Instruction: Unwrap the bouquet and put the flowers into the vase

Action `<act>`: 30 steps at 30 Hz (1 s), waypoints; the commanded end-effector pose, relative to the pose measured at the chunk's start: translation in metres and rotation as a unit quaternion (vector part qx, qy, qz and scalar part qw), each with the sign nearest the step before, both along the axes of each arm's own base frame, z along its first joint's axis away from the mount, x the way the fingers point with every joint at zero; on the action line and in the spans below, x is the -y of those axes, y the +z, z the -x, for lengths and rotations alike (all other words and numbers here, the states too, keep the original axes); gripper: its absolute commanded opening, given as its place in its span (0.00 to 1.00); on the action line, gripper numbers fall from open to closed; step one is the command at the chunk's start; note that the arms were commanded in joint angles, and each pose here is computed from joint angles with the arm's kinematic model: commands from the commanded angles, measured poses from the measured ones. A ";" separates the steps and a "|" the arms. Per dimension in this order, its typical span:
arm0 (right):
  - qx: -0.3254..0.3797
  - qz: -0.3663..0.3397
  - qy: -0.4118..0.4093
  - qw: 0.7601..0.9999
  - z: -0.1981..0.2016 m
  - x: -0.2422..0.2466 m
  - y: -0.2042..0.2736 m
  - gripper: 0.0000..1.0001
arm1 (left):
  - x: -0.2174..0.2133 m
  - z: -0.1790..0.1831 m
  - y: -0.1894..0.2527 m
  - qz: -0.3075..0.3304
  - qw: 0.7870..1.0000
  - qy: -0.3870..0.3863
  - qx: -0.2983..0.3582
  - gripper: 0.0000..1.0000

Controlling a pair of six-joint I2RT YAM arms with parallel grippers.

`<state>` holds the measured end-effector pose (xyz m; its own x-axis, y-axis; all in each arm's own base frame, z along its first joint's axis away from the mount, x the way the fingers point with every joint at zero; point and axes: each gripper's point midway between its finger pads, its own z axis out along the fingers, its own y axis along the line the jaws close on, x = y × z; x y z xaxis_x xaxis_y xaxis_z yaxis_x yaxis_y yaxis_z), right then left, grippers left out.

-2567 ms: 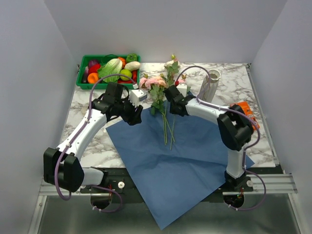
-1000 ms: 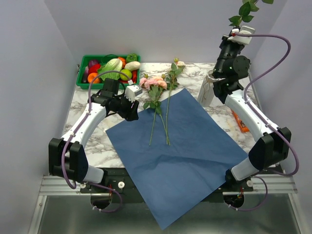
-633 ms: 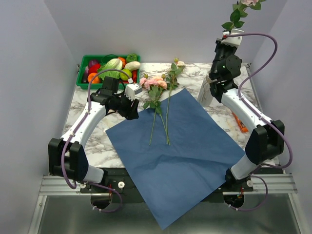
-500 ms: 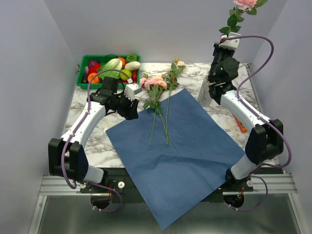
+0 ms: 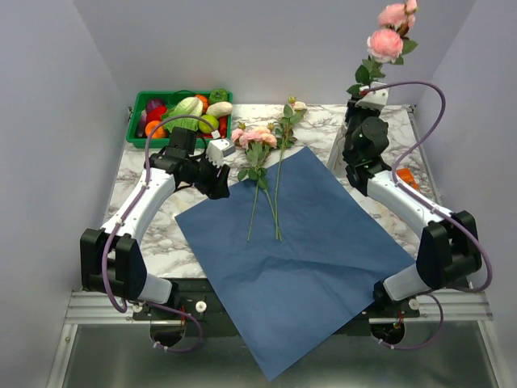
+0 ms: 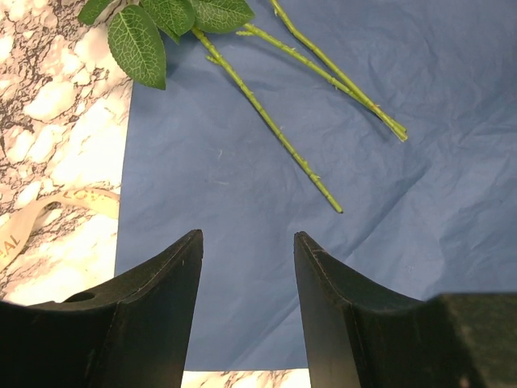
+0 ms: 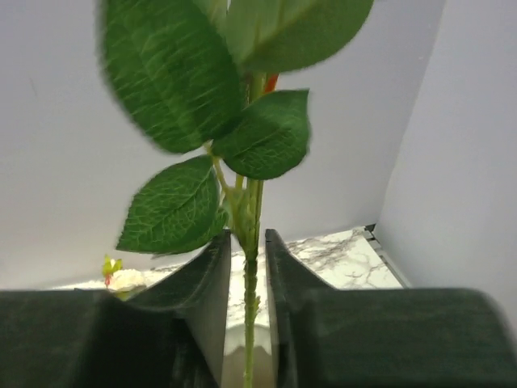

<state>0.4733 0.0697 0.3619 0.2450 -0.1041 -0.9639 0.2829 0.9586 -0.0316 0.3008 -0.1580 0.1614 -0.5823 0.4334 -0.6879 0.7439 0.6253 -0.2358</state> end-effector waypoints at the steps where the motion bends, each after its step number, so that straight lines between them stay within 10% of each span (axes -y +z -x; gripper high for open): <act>1: -0.003 -0.026 0.035 0.999 0.017 -0.010 0.003 0.54 | 0.004 -0.004 0.012 0.019 1.000 -0.003 0.009 0.58; 11: -0.071 -0.054 0.092 0.992 0.045 -0.022 -0.021 0.73 | 0.005 -0.003 0.014 0.023 1.000 -0.003 0.013 0.58; 30: -0.371 -0.048 0.219 0.901 0.055 -0.176 -0.184 0.68 | 0.005 -0.004 0.016 0.026 1.000 0.000 0.014 0.58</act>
